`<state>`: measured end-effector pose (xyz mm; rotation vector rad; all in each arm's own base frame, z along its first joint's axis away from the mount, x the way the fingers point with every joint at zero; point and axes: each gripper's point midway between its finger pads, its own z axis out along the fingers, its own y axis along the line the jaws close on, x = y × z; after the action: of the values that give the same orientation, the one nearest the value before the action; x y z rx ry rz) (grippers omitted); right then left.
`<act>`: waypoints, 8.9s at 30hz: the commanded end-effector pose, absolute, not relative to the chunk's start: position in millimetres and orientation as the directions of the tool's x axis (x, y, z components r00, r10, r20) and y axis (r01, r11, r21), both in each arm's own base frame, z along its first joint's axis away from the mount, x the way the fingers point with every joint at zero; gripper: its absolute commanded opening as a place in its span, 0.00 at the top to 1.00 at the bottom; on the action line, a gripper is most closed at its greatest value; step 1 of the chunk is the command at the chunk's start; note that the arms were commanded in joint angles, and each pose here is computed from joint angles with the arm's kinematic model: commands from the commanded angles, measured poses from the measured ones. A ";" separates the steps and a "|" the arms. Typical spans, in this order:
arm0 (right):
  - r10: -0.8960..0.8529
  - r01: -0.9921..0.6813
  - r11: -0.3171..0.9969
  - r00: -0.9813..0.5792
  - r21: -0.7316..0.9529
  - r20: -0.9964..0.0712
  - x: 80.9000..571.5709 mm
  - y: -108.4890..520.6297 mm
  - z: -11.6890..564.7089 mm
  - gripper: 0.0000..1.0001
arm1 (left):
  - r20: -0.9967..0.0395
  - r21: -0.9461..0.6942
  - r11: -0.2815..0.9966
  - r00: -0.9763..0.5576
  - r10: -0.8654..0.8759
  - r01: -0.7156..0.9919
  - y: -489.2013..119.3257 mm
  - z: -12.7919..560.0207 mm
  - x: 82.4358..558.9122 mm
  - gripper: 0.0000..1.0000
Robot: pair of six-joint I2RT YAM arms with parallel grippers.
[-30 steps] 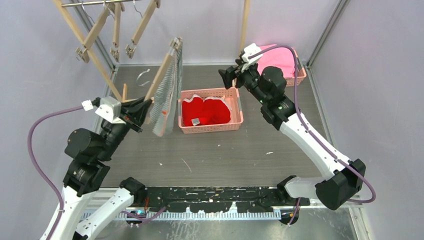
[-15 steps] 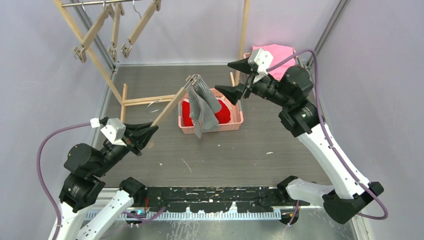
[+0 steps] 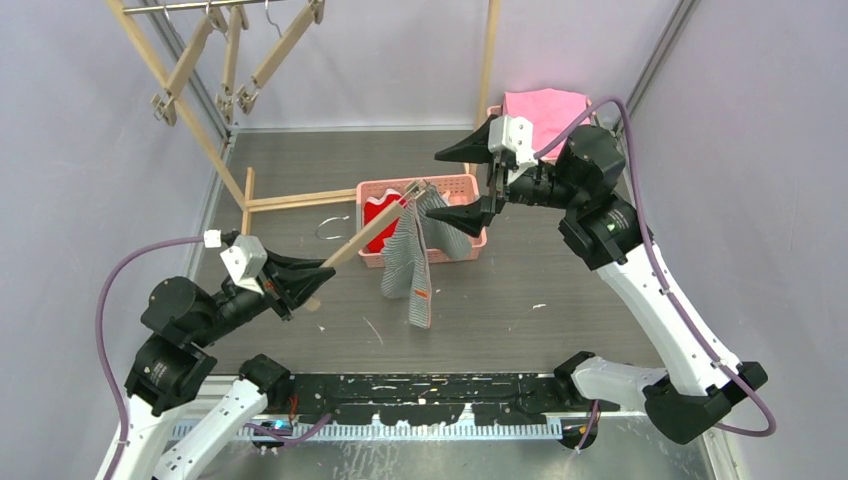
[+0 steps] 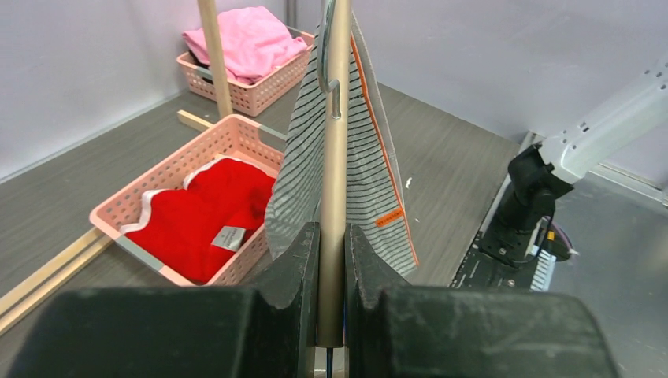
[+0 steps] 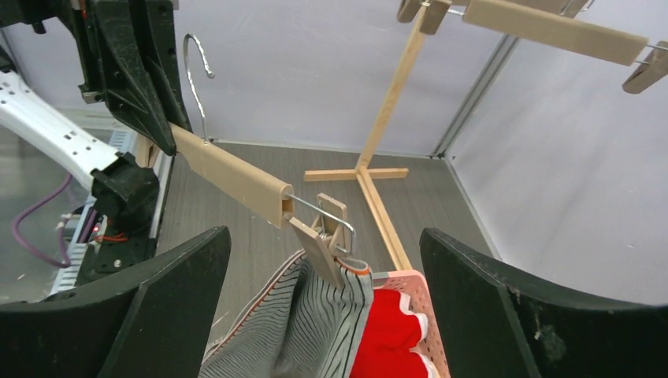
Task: Remove the underwear clipped to the hanger
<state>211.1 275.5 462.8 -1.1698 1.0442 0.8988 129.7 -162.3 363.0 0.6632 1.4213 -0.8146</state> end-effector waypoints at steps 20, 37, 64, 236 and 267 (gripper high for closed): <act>0.098 -0.983 -0.049 0.169 -0.174 -0.981 200.6 300.1 450.9 0.47 | -0.979 -0.075 0.516 0.035 -0.201 0.853 -172.3 392.3 124.4 1.00; 0.094 -0.985 0.042 0.170 -0.167 -0.981 212.6 297.8 444.8 0.37 | -0.973 -0.084 0.531 0.046 -0.226 0.843 -172.7 394.9 131.4 1.00; -0.371 -0.809 0.576 -0.385 0.116 -0.845 190.9 334.4 131.1 0.15 | -0.992 -0.090 0.969 -0.105 -0.068 0.229 -71.6 346.4 214.0 1.00; -0.217 -0.561 0.828 -0.309 -0.007 -0.926 337.9 285.8 189.0 0.39 | -0.996 0.015 0.995 0.092 0.006 0.101 -92.5 522.3 454.8 1.00; -0.181 -0.590 0.807 -0.295 0.030 -0.938 325.6 296.7 201.8 0.34 | -0.991 0.128 0.952 0.076 0.111 0.278 -111.5 505.7 416.5 0.56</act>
<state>328.1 287.4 171.6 -0.6153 1.9430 0.3879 444.5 -116.5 477.3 0.2993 1.5708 -0.1254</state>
